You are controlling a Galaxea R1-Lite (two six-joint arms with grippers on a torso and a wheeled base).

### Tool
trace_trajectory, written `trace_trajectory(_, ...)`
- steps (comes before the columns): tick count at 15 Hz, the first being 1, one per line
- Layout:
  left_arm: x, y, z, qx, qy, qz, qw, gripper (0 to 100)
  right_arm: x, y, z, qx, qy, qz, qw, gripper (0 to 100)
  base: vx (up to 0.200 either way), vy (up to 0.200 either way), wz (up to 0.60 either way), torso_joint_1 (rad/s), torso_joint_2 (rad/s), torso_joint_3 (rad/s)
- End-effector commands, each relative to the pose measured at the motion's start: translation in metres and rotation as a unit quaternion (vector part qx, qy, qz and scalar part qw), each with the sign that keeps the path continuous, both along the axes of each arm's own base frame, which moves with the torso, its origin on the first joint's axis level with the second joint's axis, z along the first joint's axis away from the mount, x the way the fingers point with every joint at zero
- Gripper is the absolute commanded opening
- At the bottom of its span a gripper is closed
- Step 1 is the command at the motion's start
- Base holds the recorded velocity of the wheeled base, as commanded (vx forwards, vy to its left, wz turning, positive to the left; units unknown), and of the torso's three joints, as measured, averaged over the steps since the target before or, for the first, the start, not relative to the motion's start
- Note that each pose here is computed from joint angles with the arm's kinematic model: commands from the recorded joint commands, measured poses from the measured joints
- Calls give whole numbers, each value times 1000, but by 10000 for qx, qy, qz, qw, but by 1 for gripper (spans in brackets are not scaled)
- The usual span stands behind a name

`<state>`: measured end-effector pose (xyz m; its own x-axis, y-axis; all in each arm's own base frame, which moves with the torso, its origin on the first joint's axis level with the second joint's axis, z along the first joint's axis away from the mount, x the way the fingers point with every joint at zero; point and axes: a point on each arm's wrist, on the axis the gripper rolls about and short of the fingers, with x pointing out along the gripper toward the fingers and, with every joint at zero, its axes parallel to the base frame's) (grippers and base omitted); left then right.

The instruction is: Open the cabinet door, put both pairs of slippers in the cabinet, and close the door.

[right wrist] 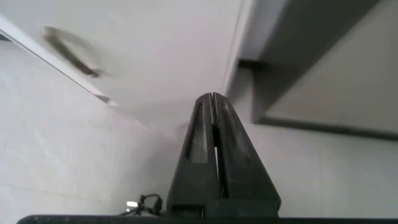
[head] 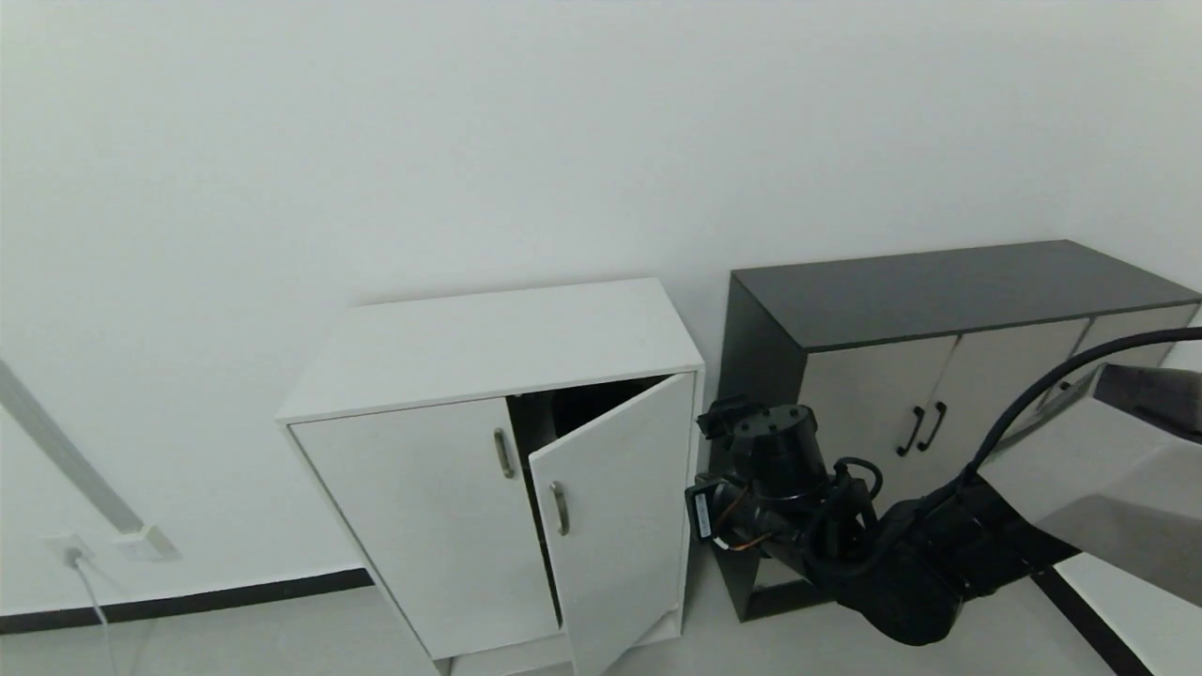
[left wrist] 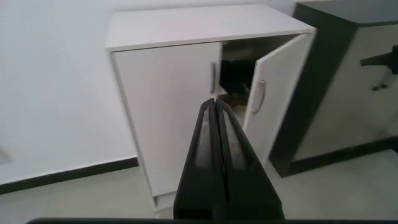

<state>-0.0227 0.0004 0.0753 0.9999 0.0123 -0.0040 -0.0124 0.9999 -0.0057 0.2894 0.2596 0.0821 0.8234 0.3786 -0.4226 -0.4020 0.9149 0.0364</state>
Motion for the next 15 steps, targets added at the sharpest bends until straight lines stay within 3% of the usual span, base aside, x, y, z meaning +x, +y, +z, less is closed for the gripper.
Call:
trace_trajectory(1, 0, 0, 0, -2, -5, 0, 10000, 0, -2, -1, 1, 20, -7, 22, 10000, 0, 0, 0, 600, 17, 12, 2)
trace_trajectory(3, 0, 0, 0, -17, -5, 0, 10000, 0, -3, -2, -2, -3, 27, 52, 10000, 0, 0, 0, 600, 0, 5, 2)
trace_trajectory(11, 0, 0, 0, -17, -5, 0, 10000, 0, -20, -10, -30, 60, 253, 719, 9971, 0, 0, 0, 0, 0, 0, 0)
trace_trajectory(15, 0, 0, 0, -17, -5, -8, 10000, 0, -30, -16, -40, 31, -93, 1196, 9928, 0, 0, 0, 0, 0, 0, 0)
